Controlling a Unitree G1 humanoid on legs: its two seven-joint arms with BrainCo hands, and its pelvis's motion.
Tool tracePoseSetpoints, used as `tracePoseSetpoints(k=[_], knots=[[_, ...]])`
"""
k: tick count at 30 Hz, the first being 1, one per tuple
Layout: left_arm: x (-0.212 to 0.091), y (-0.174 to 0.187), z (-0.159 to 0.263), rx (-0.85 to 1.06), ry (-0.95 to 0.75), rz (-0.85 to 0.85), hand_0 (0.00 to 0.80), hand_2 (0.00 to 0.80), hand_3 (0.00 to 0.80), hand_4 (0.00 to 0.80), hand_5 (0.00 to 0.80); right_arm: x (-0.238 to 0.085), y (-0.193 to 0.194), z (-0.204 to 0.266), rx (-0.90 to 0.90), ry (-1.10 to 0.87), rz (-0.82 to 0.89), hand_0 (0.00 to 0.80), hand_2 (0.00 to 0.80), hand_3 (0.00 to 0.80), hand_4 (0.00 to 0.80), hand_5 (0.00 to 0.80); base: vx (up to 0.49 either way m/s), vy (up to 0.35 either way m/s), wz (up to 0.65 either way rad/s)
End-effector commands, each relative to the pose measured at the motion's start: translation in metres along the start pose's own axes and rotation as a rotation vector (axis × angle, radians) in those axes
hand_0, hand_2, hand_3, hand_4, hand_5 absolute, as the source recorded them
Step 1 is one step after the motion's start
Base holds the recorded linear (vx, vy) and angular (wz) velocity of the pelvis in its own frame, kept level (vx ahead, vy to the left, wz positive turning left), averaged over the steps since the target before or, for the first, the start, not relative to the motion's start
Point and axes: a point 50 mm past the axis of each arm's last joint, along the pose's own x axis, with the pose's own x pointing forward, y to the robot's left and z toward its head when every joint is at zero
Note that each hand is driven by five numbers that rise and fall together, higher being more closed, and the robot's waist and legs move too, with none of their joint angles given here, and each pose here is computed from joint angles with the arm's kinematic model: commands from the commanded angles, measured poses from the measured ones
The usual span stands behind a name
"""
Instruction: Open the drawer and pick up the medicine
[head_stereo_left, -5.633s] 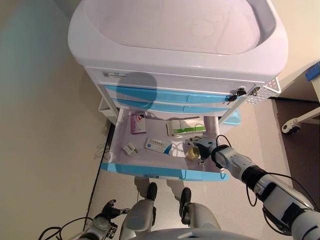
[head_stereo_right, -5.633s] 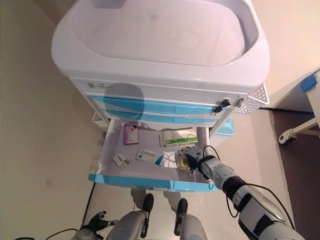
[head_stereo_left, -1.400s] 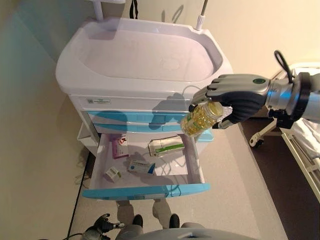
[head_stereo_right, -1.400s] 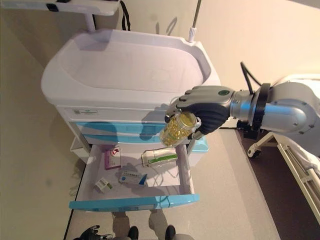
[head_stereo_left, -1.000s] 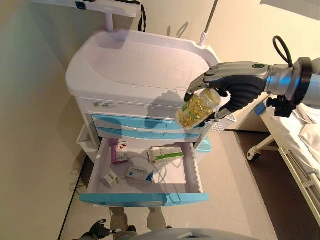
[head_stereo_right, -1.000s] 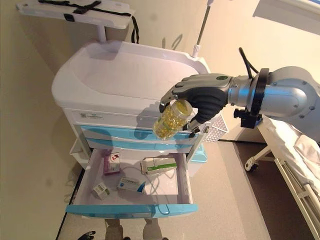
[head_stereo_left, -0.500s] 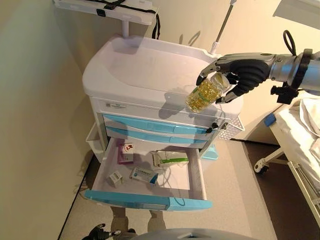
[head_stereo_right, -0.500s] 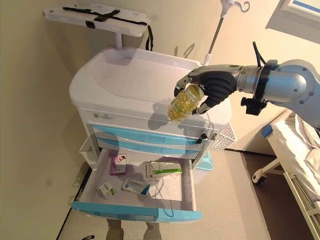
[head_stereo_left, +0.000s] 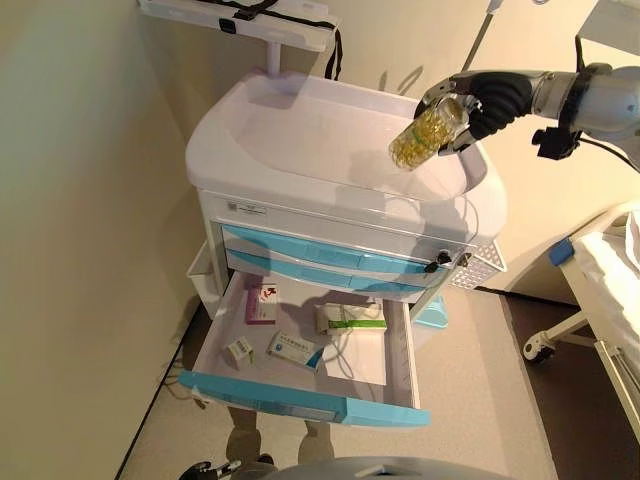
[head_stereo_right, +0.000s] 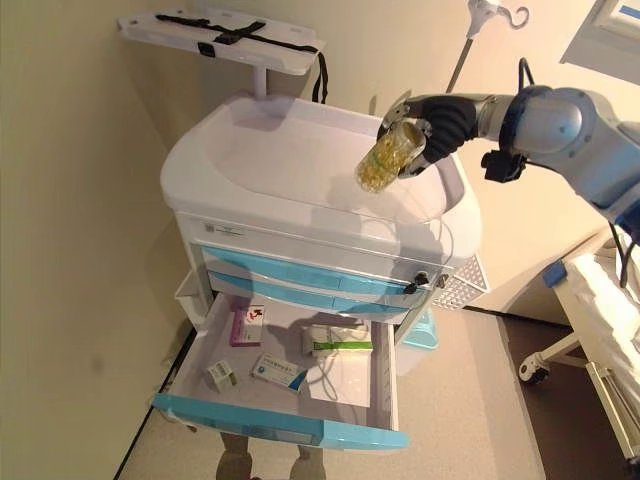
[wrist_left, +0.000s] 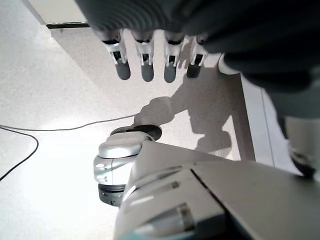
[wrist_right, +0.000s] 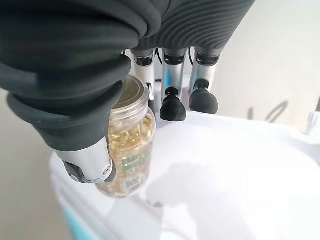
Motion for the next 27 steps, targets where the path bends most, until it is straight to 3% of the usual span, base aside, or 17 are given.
tracePoseSetpoints(k=[1,14,27], knots=[[-0.003,0.0,-0.019,0.019,0.078,-0.025,0.0,0.0,0.0,0.0,0.0,-0.014,-0.048,-0.01,-0.027,0.121,-0.195,0.8,0.8,0.8,0.8,0.8,0.051,-0.022,0.18],[-0.001,0.01,-0.009,0.037,0.077,-0.017,0.0,0.0,0.0,0.0,0.0,-0.007,-0.047,-0.06,-0.083,0.47,-0.193,0.8,0.8,0.8,0.8,0.8,0.02,-0.012,0.07],[0.0,0.015,0.001,0.035,0.053,-0.012,0.0,0.0,0.0,0.0,0.0,0.018,-0.007,-0.055,-0.081,0.42,-0.026,0.8,0.8,0.8,0.8,0.8,0.005,-0.003,0.06]])
